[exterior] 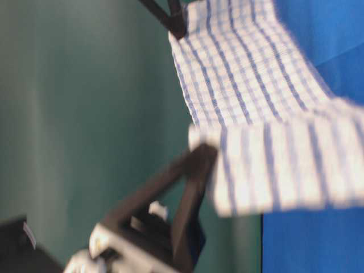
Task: Fold the blue towel.
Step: 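Lift the folded strip and rotate it to lie vertically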
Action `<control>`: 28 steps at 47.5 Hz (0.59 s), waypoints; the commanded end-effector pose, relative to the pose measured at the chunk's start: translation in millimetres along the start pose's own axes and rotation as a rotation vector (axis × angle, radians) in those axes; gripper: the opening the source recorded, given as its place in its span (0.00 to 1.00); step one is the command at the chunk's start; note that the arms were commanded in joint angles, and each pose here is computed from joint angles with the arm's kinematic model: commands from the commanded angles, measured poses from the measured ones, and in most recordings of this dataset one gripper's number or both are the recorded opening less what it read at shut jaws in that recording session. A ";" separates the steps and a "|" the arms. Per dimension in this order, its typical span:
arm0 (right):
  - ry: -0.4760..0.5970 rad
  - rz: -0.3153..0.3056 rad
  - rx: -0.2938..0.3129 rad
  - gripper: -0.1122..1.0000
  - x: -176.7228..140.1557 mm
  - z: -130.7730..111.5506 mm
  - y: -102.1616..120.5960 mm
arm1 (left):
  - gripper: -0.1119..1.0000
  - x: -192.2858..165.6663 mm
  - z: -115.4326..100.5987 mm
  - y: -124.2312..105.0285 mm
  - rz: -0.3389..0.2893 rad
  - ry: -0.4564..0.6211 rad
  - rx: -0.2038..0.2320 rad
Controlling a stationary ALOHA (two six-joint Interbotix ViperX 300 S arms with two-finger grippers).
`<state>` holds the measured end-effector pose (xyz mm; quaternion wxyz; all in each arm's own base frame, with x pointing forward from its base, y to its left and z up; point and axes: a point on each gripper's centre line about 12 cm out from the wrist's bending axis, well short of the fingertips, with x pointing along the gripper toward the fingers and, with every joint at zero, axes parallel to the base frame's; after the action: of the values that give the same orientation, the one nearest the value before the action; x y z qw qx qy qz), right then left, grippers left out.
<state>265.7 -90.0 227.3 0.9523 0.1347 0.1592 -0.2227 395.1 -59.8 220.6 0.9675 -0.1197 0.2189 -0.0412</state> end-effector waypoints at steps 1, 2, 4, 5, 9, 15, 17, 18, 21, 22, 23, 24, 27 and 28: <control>-0.026 -0.025 -0.006 0.06 8.8 15.0 -4.3 | 0.12 14.1 19.0 -8.1 -0.020 -0.053 -0.004; -0.024 -0.031 -0.011 0.06 11.4 16.0 -5.6 | 0.12 18.1 19.9 -8.4 -0.021 -0.056 -0.005; -0.020 -0.044 -0.021 0.06 16.7 17.9 -8.4 | 0.12 24.9 23.4 -9.4 -0.024 -0.070 -0.006; -0.017 -0.054 -0.026 0.06 20.5 19.1 -10.6 | 0.12 29.0 24.2 -10.3 -0.027 -0.074 -0.007; -0.012 -0.075 -0.047 0.06 30.5 23.6 -15.5 | 0.12 43.9 29.9 -12.7 -0.035 -0.102 -0.011; -0.005 -0.100 -0.081 0.06 44.0 29.1 -21.5 | 0.12 60.5 35.7 -14.3 -0.040 -0.122 -0.041; -0.003 -0.106 -0.090 0.06 48.0 31.0 -23.0 | 0.12 66.0 34.7 -14.8 -0.041 -0.119 -0.058; -0.002 -0.107 -0.094 0.06 49.6 31.3 -23.4 | 0.12 68.4 35.7 -14.4 -0.041 -0.120 -0.067; -0.002 -0.116 -0.105 0.06 54.6 34.4 -25.7 | 0.12 75.9 36.1 -14.6 -0.043 -0.120 -0.098; -0.002 -0.117 -0.107 0.06 55.9 35.1 -26.1 | 0.12 77.8 36.2 -14.7 -0.043 -0.120 -0.109; -0.004 -0.118 -0.109 0.06 57.2 36.4 -26.3 | 0.12 79.6 35.9 -13.8 -0.042 -0.118 -0.118; -0.002 -0.120 -0.112 0.06 58.4 36.4 -26.8 | 0.12 81.0 35.9 -13.8 -0.042 -0.118 -0.128; -0.003 -0.121 -0.117 0.06 61.8 38.7 -26.7 | 0.12 84.7 34.4 -12.6 -0.041 -0.114 -0.156; -0.002 -0.121 -0.119 0.06 62.6 38.5 -26.8 | 0.12 86.0 33.1 -12.3 -0.040 -0.111 -0.163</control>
<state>309.7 -145.0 222.0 0.9405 0.0728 0.1967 -0.2673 480.5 -75.1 201.3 0.9628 -0.1916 0.1877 -0.0331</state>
